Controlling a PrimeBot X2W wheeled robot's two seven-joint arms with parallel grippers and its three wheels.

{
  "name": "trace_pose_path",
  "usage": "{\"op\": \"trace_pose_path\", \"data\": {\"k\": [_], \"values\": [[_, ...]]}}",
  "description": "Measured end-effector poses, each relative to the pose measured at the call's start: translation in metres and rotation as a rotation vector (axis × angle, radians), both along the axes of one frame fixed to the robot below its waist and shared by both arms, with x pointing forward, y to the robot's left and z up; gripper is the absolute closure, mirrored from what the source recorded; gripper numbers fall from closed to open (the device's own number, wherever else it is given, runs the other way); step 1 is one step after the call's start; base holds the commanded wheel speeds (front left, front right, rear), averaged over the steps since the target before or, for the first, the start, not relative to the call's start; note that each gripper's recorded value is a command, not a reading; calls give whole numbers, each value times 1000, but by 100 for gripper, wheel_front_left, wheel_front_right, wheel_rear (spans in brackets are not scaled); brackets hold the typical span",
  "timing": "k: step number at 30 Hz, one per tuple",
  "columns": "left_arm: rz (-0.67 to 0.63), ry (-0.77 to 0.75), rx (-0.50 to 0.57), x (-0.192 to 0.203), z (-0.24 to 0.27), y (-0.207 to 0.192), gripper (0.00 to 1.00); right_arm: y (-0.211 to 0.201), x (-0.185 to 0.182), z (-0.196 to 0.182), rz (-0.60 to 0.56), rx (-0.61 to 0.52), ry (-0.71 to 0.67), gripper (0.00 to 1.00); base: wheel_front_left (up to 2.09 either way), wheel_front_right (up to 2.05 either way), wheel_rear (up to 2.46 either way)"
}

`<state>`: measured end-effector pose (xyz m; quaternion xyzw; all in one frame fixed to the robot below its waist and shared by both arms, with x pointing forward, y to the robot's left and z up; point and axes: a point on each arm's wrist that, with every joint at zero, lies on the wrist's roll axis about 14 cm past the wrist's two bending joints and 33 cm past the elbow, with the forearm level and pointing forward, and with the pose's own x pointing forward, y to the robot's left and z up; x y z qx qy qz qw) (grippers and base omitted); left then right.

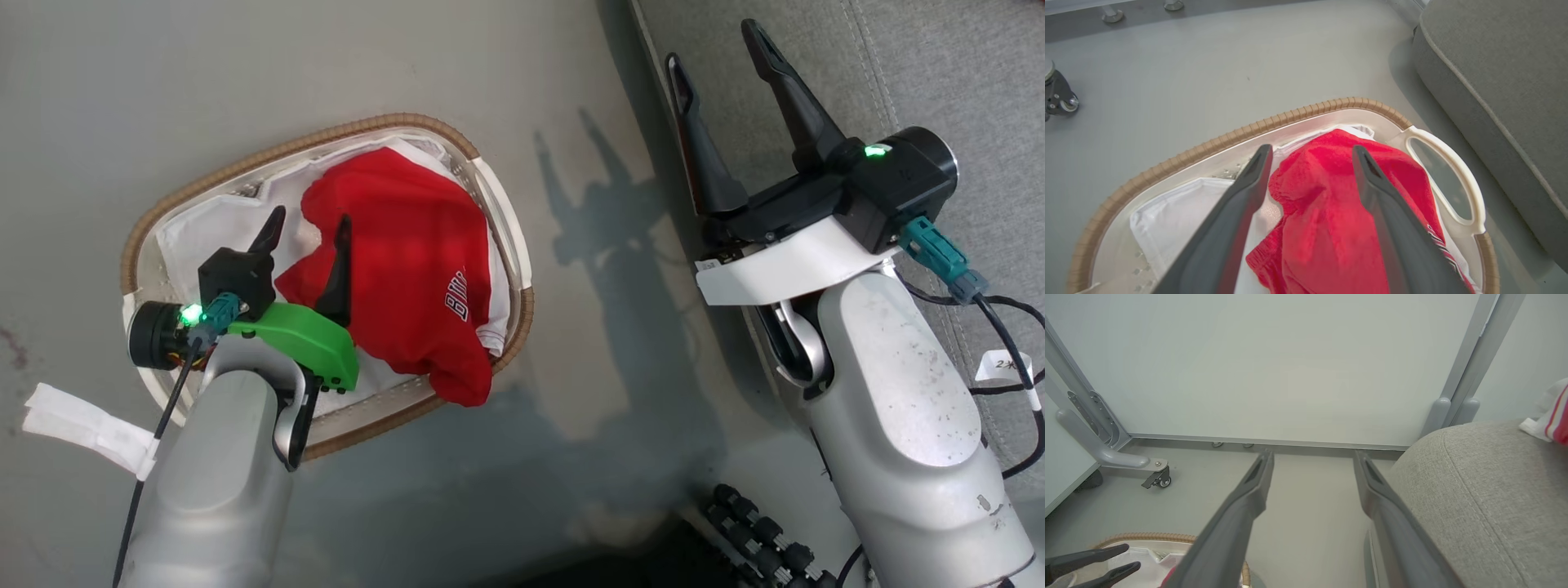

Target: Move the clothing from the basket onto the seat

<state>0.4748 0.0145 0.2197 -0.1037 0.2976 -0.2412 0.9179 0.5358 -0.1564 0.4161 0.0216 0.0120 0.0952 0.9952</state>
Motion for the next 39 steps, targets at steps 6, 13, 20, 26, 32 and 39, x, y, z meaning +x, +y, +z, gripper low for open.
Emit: {"op": "trace_pose_path", "data": {"k": [6,13,20,26,32,39], "values": [[-36,87,3,-11,-32,-7,0,-3,1,-22,-2,-20,41,0,0,0,0],[-87,166,21,-23,-60,-12,0,-7,2,-39,-7,-37,69,0,0,0,0],[-130,246,33,-36,-83,-16,0,-8,4,-53,-7,-43,92,0,0,0,0],[-167,303,-3,-50,-93,-29,0,-5,6,-63,2,-38,104,0,0,0,0],[-189,347,-28,-56,-100,-36,0,-4,10,-67,8,-34,104,0,0,0,0],[-204,373,-37,-61,-98,-38,60,-2,12,-63,13,-29,96,0,0,0,0]]}}
